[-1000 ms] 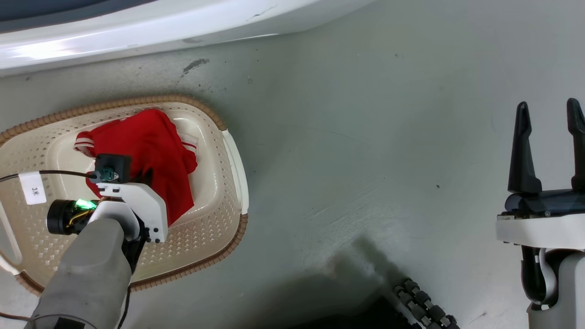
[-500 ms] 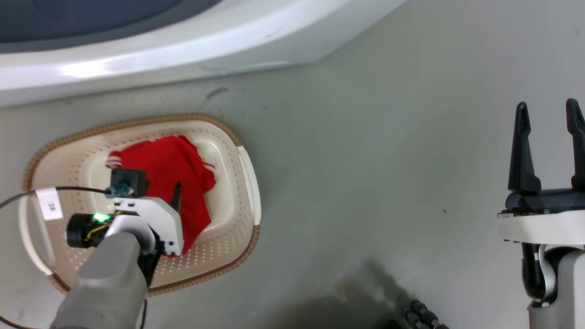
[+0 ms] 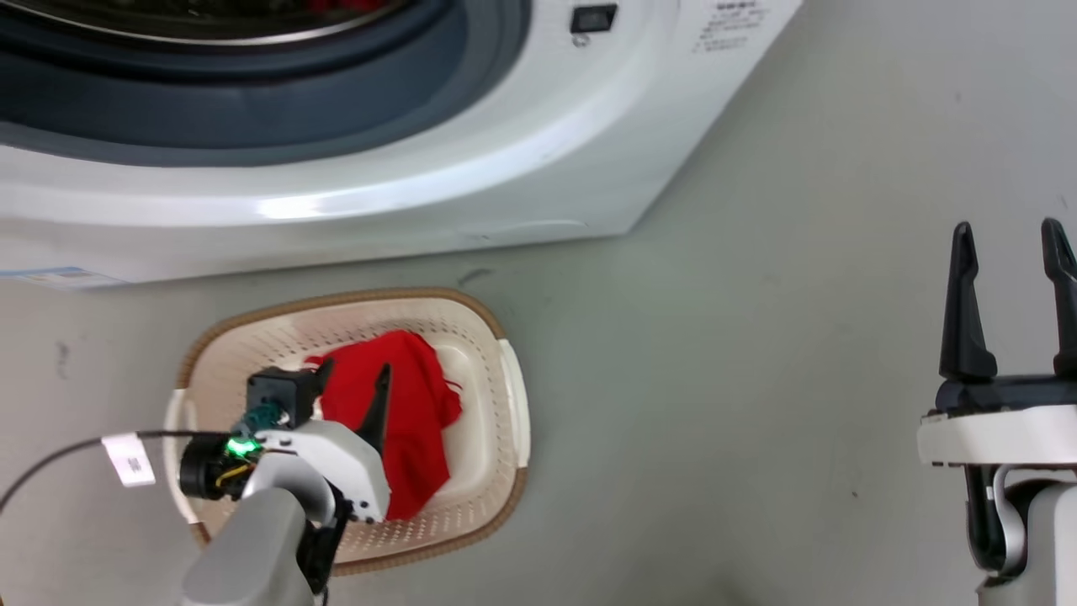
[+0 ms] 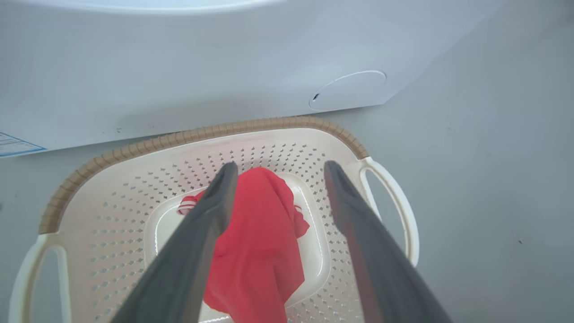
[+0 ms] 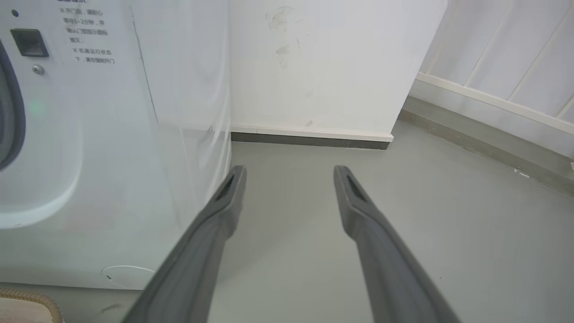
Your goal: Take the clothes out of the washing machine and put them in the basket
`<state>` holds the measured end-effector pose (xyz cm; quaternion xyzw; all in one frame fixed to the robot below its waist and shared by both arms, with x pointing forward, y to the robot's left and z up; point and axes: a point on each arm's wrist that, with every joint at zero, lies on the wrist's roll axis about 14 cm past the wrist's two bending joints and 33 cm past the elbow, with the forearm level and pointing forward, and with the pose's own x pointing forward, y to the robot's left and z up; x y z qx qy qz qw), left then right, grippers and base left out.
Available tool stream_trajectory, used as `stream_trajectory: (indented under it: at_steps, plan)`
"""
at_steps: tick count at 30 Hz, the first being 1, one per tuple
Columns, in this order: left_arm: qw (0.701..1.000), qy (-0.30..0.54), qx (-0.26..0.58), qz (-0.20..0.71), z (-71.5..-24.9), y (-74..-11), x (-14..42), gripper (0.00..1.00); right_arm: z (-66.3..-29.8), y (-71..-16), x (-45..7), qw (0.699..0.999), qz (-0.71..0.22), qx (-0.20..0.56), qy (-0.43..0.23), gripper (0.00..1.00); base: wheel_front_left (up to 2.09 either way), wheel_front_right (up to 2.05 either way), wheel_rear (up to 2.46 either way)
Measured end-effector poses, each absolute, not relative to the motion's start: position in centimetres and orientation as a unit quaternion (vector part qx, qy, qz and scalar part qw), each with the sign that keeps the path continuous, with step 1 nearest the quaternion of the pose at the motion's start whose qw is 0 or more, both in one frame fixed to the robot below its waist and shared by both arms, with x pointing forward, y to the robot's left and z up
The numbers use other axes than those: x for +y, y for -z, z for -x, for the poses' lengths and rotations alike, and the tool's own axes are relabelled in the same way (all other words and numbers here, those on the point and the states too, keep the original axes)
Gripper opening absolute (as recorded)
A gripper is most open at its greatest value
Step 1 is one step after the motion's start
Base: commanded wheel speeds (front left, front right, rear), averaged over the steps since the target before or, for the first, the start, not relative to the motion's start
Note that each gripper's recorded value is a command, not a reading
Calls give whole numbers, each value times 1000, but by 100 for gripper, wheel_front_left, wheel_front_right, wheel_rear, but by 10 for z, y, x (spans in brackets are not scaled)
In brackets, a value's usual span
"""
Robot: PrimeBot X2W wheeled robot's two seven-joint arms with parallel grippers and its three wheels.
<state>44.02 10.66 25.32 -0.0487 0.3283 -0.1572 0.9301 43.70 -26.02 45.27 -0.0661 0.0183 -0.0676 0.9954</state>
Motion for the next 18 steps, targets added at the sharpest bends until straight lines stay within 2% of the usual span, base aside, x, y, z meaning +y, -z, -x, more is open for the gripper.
stream_trajectory:
  at_steps: [12, 18]
  plan:
    - [967, 119, 213, 72, -423, -336, 121, 100, -435, -481, -237, 997, 58, -20, 40, 100, 0, 0, 0]
    - [979, 112, 156, 72, -434, -368, 124, 100, -436, -483, -230, 998, 54, -23, 30, 100, 0, 0, 0]
